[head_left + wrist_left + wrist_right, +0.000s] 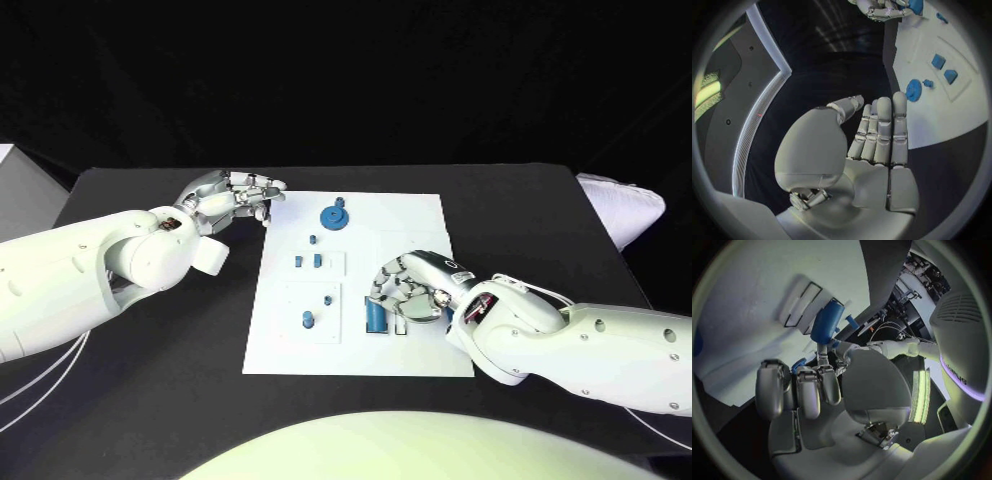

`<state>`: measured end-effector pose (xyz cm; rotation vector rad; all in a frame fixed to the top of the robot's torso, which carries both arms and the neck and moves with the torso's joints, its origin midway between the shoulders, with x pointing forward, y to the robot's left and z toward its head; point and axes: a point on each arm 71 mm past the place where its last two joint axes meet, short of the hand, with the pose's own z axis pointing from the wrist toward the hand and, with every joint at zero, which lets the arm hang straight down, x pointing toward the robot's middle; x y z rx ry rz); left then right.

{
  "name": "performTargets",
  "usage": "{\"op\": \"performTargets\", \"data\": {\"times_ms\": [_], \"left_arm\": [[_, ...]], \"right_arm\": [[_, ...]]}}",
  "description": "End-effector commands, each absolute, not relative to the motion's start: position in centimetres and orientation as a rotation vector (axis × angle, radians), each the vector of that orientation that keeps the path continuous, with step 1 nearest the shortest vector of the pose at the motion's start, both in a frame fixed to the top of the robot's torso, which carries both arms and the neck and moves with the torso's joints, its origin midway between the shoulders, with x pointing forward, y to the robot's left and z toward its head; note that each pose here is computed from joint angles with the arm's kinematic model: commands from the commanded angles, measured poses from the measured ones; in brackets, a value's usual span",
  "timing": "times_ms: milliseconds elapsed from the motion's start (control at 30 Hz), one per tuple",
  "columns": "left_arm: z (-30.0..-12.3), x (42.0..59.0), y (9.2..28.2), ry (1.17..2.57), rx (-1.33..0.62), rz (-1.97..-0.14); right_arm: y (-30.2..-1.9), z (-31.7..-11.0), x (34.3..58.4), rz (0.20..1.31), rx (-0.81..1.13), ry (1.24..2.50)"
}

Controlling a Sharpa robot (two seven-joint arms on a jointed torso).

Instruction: Assemble the parts on the task board

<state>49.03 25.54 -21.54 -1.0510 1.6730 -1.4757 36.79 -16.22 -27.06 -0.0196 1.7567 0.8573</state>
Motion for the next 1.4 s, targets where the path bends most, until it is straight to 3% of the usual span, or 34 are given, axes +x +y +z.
{"op": "performTargets", "data": {"times_ms": [33, 300, 833, 1200, 1400], "left_arm": [[-21.5, 49.0, 25.3, 1.68, -1.044, -1.498], [-21.5, 49.0, 25.3, 1.681, -1.044, -1.499], [-21.6, 49.0, 25.2, 1.684, -1.044, -1.499], [-21.6, 49.0, 25.2, 1.686, -1.045, -1.498], [-21.6, 49.0, 25.2, 1.687, -1.046, -1.497]], "right_arm": [[-17.1, -28.5, 36.8, 0.783, -0.013, 1.834], [-17.0, -28.4, 37.0, 0.812, 0.008, 1.788], [-17.1, -26.2, 36.3, 1.04, 0.075, 1.587], [-17.9, -25.1, 36.3, 1.061, 0.054, 1.581], [-18.1, -24.9, 36.3, 1.071, -0.059, 1.663]]}}
